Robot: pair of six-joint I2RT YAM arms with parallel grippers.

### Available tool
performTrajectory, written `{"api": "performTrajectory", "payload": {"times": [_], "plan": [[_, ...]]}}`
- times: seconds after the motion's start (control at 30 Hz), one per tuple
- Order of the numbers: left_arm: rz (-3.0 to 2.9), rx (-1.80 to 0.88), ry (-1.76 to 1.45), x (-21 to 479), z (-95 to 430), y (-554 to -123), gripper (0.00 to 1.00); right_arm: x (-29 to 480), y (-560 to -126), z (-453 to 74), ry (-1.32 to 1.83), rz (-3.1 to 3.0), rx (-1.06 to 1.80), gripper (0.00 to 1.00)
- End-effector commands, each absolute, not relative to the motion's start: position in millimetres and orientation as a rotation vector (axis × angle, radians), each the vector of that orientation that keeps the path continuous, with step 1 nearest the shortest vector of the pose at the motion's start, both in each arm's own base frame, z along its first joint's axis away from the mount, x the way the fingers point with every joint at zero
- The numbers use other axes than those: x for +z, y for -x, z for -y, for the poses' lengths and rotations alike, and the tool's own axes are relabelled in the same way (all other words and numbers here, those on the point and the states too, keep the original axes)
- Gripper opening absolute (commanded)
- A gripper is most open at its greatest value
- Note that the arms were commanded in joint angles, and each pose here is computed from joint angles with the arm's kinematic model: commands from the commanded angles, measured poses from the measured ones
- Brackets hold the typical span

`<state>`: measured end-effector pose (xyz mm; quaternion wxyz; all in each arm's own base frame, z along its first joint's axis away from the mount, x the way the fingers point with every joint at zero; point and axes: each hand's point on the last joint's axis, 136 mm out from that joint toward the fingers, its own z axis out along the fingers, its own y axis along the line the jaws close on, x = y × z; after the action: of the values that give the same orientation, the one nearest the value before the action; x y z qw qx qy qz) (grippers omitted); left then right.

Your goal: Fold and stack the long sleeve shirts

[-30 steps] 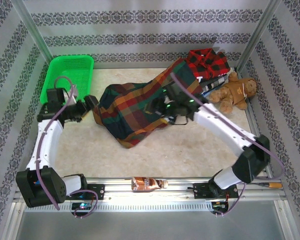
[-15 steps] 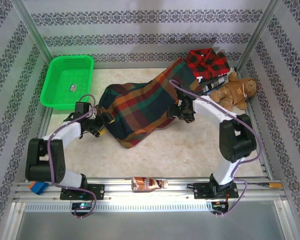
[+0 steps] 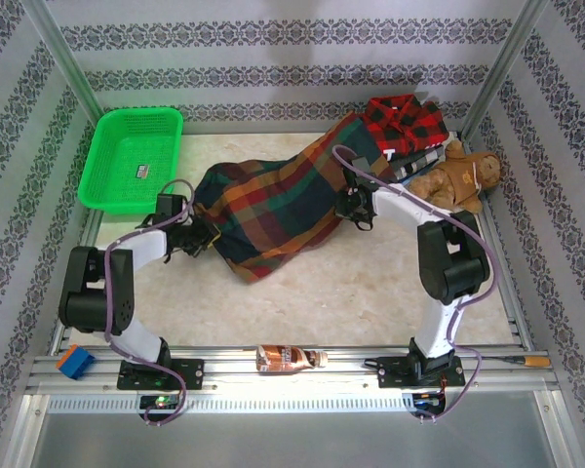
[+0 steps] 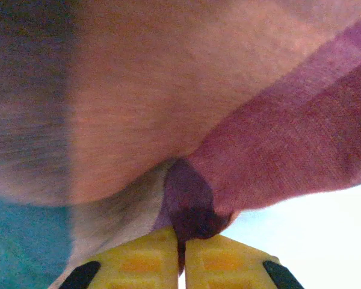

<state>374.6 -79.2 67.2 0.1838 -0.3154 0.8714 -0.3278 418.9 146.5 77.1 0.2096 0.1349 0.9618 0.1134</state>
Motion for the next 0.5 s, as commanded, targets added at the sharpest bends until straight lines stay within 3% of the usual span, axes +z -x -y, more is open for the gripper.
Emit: {"api": "performTrajectory", "payload": {"times": [0.0, 0.07, 0.27, 0.47], "plan": [[-2.366, -0.87, 0.722, 126, 64, -394, 0.09, 124, -423, -149, -0.402, -2.531, 0.37, 0.04], [-2.333, -0.848, 0.682, 147, 55, -396, 0.09, 147, -417, -149, -0.392, -2.479, 0.381, 0.0], [-2.28, -0.812, 0.678, 176, 20, -398, 0.09, 193, -381, -146, -0.437, -2.429, 0.433, 0.0], [-2.258, -0.816, 0.743, 170, -18, -389, 0.09, 190, -322, -160, -0.547, -2.445, 0.486, 0.0]]}}
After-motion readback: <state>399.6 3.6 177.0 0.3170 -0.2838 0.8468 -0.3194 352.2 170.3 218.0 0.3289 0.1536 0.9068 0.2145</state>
